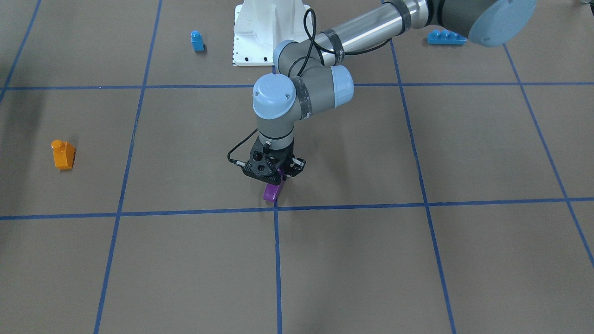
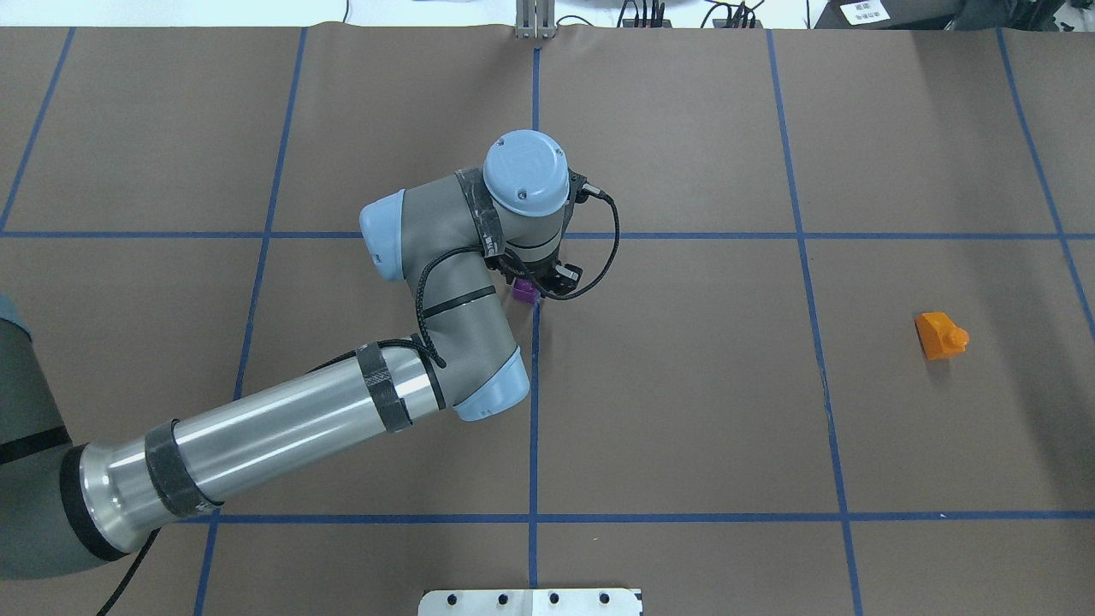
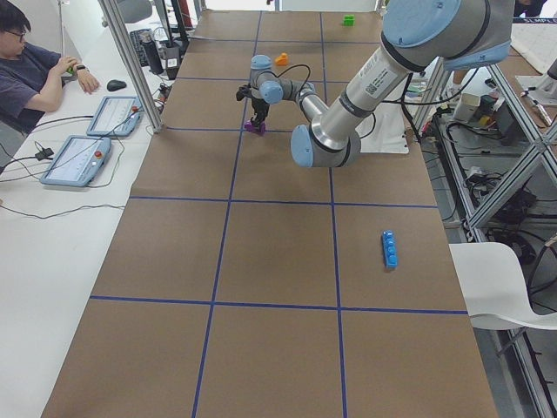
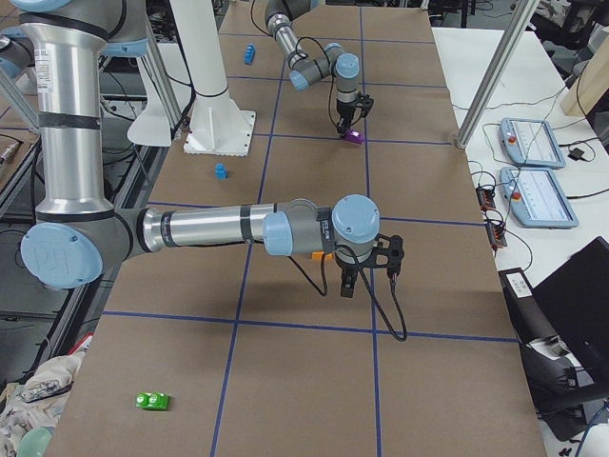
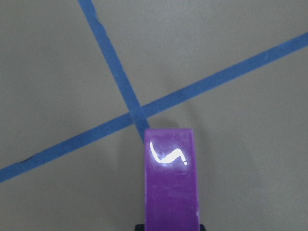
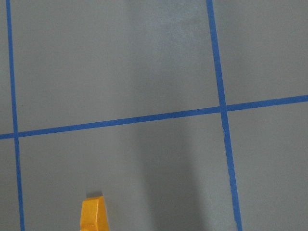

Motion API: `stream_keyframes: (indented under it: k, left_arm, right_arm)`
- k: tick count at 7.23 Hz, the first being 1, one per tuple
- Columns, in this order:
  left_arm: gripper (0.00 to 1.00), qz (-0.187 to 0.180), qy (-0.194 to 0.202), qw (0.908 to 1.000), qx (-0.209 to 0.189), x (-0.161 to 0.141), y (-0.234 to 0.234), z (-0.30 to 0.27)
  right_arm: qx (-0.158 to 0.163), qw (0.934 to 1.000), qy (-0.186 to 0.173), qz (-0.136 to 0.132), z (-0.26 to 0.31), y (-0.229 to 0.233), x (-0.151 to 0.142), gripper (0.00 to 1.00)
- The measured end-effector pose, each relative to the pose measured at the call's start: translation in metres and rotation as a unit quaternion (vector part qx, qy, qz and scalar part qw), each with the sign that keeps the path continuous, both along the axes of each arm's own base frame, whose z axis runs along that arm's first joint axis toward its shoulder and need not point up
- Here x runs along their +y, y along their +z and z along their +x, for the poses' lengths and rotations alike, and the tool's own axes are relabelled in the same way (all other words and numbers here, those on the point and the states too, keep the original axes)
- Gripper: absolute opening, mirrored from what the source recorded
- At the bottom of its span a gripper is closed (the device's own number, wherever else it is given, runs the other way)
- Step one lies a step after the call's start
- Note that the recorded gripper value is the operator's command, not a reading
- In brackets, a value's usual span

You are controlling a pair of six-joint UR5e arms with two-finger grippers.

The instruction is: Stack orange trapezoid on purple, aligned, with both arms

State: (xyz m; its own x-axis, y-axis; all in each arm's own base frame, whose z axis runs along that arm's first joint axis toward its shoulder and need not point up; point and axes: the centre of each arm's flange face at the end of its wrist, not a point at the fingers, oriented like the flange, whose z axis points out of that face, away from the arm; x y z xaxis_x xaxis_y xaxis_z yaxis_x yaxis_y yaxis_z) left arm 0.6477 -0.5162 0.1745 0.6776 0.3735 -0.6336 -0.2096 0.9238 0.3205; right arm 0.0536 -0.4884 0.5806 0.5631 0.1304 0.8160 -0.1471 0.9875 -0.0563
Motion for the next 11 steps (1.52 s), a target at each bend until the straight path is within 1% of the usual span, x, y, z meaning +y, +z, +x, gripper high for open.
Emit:
stream_keyframes:
  k: [2,3,4,5,6,7,8,9,10,11]
  left_arm:
    - [1.00,-0.001,-0.005,1.0000,0.003,-0.006,-0.006,-0.005]
    - [1.00,-0.005,-0.012,0.9999,0.009,-0.020,-0.015,-0.018]
    - [1.00,-0.015,-0.016,0.9996,0.020,-0.038,-0.025,-0.037]
    - [1.00,-0.030,-0.016,0.9988,0.035,-0.055,-0.037,-0.063]
    - [1.00,-0.041,-0.020,0.9981,0.043,-0.063,-0.054,-0.091]
    - [1.00,-0.047,-0.024,0.9977,0.041,-0.061,-0.074,-0.118]
    - [1.00,-0.050,-0.029,0.9976,0.038,-0.054,-0.092,-0.143]
    - [1.00,-0.052,-0.031,0.9975,0.035,-0.050,-0.096,-0.158]
    - [1.00,-0.054,-0.034,0.9975,0.031,-0.046,-0.089,-0.167]
    - [1.00,-0.055,-0.035,0.9975,0.028,-0.044,-0.080,-0.172]
  right_arm:
    - [-0.001,1.0000,-0.002,0.001,-0.002,-0.002,0.000,1.00]
    - [0.000,1.0000,-0.007,0.004,-0.009,-0.007,-0.001,1.00]
    - [0.008,0.9999,-0.012,0.003,-0.023,-0.017,-0.002,1.00]
    - [0.033,0.9994,-0.015,0.001,-0.045,-0.031,-0.002,1.00]
    - [0.059,0.9981,-0.015,0.001,-0.070,-0.042,-0.002,1.00]
    - [0.078,0.9969,-0.011,0.008,-0.099,-0.050,-0.001,1.00]
    - [0.087,0.9959,-0.002,0.028,-0.133,-0.050,0.008,1.00]
    - [0.080,0.9955,-0.001,0.050,-0.162,-0.045,0.023,1.00]
    - [0.071,0.9953,-0.012,0.064,-0.188,-0.043,0.038,1.00]
    - [0.066,0.9951,-0.026,0.069,-0.212,-0.043,0.047,1.00]
